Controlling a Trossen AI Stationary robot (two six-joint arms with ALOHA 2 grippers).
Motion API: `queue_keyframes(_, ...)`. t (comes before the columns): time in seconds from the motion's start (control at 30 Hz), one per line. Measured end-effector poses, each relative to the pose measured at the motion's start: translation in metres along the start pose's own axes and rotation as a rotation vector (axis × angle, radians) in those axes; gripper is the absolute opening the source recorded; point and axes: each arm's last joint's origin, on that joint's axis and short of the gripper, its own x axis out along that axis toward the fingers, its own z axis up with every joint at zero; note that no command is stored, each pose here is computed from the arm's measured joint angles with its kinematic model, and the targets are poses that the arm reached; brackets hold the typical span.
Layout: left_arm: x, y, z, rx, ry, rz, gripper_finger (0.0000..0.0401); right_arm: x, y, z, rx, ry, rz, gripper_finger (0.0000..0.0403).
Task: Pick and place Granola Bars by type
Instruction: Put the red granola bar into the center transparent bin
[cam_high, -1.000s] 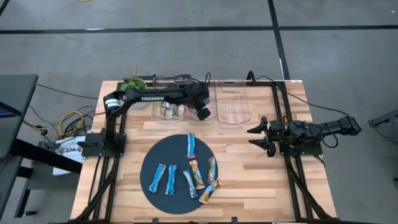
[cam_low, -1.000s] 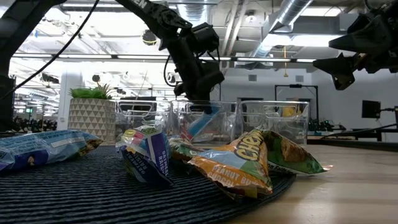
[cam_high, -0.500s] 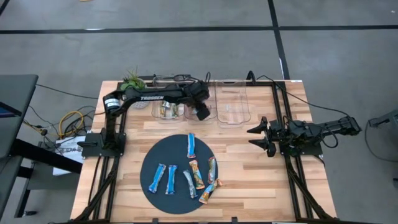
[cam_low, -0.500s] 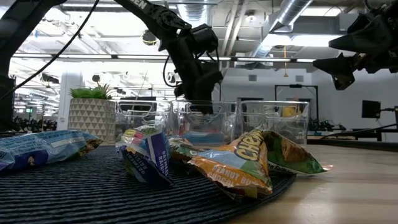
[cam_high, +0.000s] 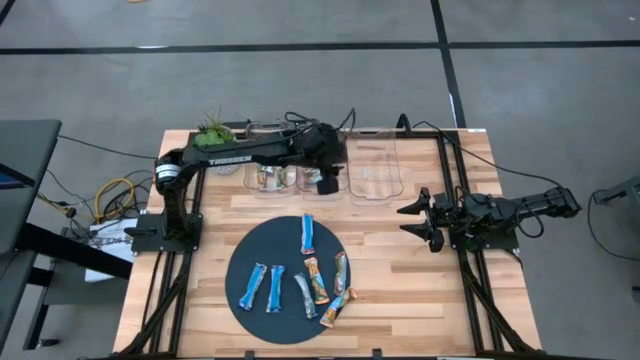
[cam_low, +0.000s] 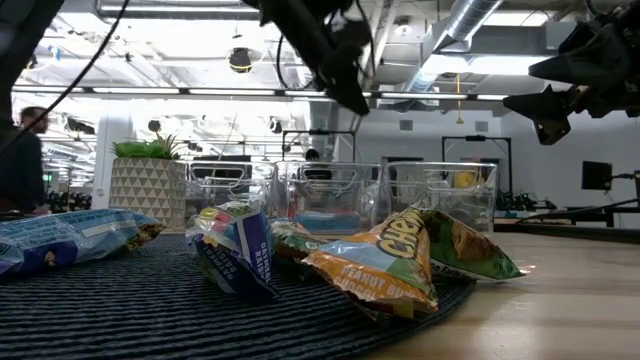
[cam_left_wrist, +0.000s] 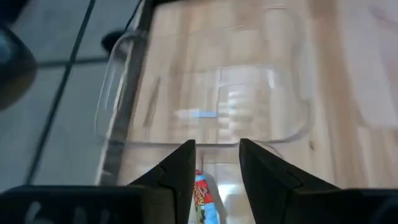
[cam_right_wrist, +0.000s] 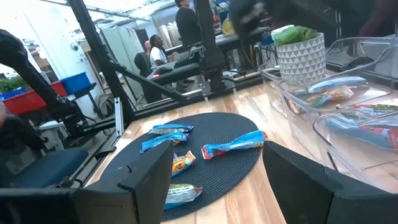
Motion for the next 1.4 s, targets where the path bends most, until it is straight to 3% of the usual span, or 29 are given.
queue_keyframes(0.2,-0.030,-0.037,0.009,0.223,0.005,-0.116,0.0116,0.000,0.000,0.000,0.000,0.000,0.000,0.0244)
queue_keyframes(0.4,-0.051,-0.073,0.004,0.432,0.083,-0.253,0.0116,0.000,0.000,0.000,0.000,0.000,0.000,0.0244)
queue_keyframes(0.67,-0.069,-0.111,-0.007,0.797,0.164,-0.413,0.0116,0.000,0.000,0.000,0.000,0.000,0.000,0.0244)
queue_keyframes(1.03,-0.080,-0.135,-0.018,0.985,0.216,-0.580,0.0116,0.000,0.000,0.000,0.000,0.000,0.000,0.0244)
queue_keyframes(1.3,-0.045,-0.149,-0.045,1.079,0.258,-0.614,0.0116,0.000,0.000,0.000,0.000,0.000,0.000,0.0244)
queue_keyframes(1.4,-0.028,-0.154,-0.060,1.128,0.234,-0.568,0.0116,0.000,0.000,0.000,0.000,-0.001,0.000,0.0244)
